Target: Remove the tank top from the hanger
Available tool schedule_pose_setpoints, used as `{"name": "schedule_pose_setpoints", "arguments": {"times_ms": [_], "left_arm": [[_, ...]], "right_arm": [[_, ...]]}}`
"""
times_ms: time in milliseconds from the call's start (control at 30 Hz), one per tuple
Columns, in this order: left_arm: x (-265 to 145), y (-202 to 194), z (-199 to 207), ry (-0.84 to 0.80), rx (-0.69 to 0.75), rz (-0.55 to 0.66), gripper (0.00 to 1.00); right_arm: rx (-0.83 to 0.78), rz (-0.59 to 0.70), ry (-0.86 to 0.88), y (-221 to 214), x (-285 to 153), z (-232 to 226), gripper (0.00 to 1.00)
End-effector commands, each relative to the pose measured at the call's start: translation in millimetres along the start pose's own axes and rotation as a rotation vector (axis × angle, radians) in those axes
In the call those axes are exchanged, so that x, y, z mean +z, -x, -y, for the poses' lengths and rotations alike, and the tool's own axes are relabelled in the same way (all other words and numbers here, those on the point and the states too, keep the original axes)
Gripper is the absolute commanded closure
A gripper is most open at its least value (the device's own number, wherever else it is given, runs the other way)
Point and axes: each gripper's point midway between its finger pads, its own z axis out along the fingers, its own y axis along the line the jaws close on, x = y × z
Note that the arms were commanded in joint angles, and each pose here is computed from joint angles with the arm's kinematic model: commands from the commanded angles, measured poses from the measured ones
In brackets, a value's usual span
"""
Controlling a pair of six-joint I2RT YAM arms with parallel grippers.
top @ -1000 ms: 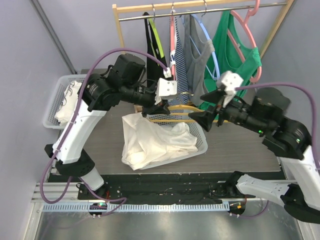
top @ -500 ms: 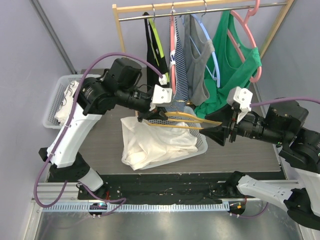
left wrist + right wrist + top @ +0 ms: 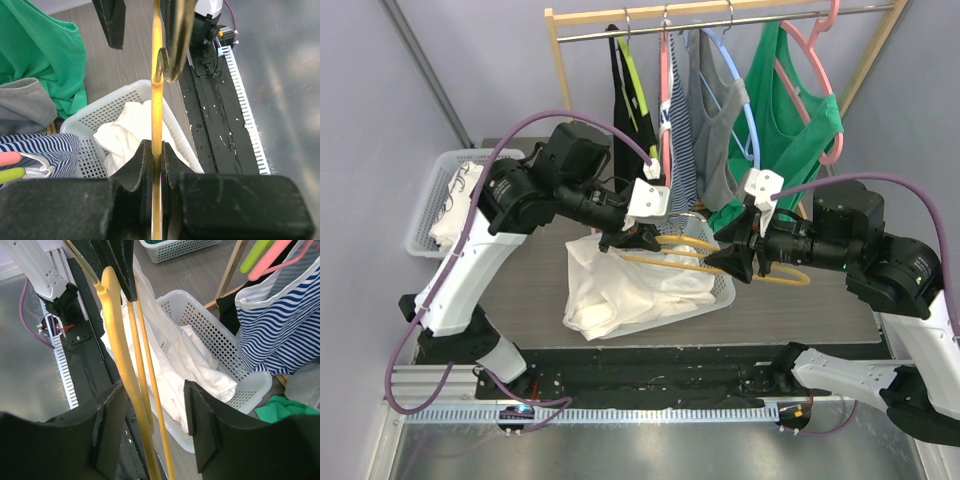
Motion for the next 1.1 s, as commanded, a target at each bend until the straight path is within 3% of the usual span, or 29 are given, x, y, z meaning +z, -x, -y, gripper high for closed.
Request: {"name": "schedule_pose_setpoints", "arguments": {"times_ms": [0, 100, 133, 167, 200, 233, 267, 300, 467, 600, 833, 1067], "left_arm": [[-23.5, -32.8, 60.0, -0.147, -0.175, -0.137, 1.00], [-22.2, -33.3, 57.7, -0.141, -0.167, -0.143, 1.00], [-22.9, -31.6, 54.6, -0.127, -0.155, -0.141, 1.00], [-24.4, -32.3, 48.2, -0.086, -0.163, -0.152, 0.90], [-23.4, -24.7, 33.4, -0.020, -0.135, -0.127, 0.74], [-29.1, -17.1, 25.9, 0.039, -0.109, -0.105, 0.33], [-35.2, -7.4, 1.9, 0.167, -0.073, -0.083, 0.13], [-40.8, -0.3, -10.7, 0.243, -0.060, -0.066, 0.01], [-105.7, 36.4, -60.6, 0.662, 0.039, 0.007, 0.00], [-137.2, 27.1, -73.7, 0.836, 0.068, -0.054, 0.00], [-135.5, -33.7, -74.6, 0.894, 0.026, -0.236, 0.00], [-100.4, -45.8, -92.5, 0.856, -0.049, -0.244, 0.01]], "right_arm": [[-0.031, 0.043, -0.001, 14.1, -6.9, -0.9, 0.50], [-0.026, 0.035, 0.005, 11.1, -4.7, -1.4, 0.74], [-0.022, 0.033, 0.005, 10.2, -4.2, -1.5, 0.89], [-0.024, 0.041, 0.001, 11.0, -5.7, -1.4, 0.97], [-0.019, 0.043, -0.007, 8.6, -5.2, -0.4, 0.99], [-0.002, 0.054, -0.012, 8.3, -6.1, -0.9, 0.99], [0.000, 0.089, -0.034, 8.3, -7.7, 1.2, 0.99], [0.007, 0.113, -0.049, 8.3, -8.5, 2.5, 0.99], [0.119, 0.303, -0.138, 2.9, -7.9, 11.9, 0.99], [0.206, 0.466, -0.209, -0.4, -18.5, 20.3, 0.99], [0.231, 0.667, -0.200, 20.4, -41.3, 16.1, 0.99], [0.187, 0.708, -0.143, 57.1, -56.8, 5.1, 0.99]]}}
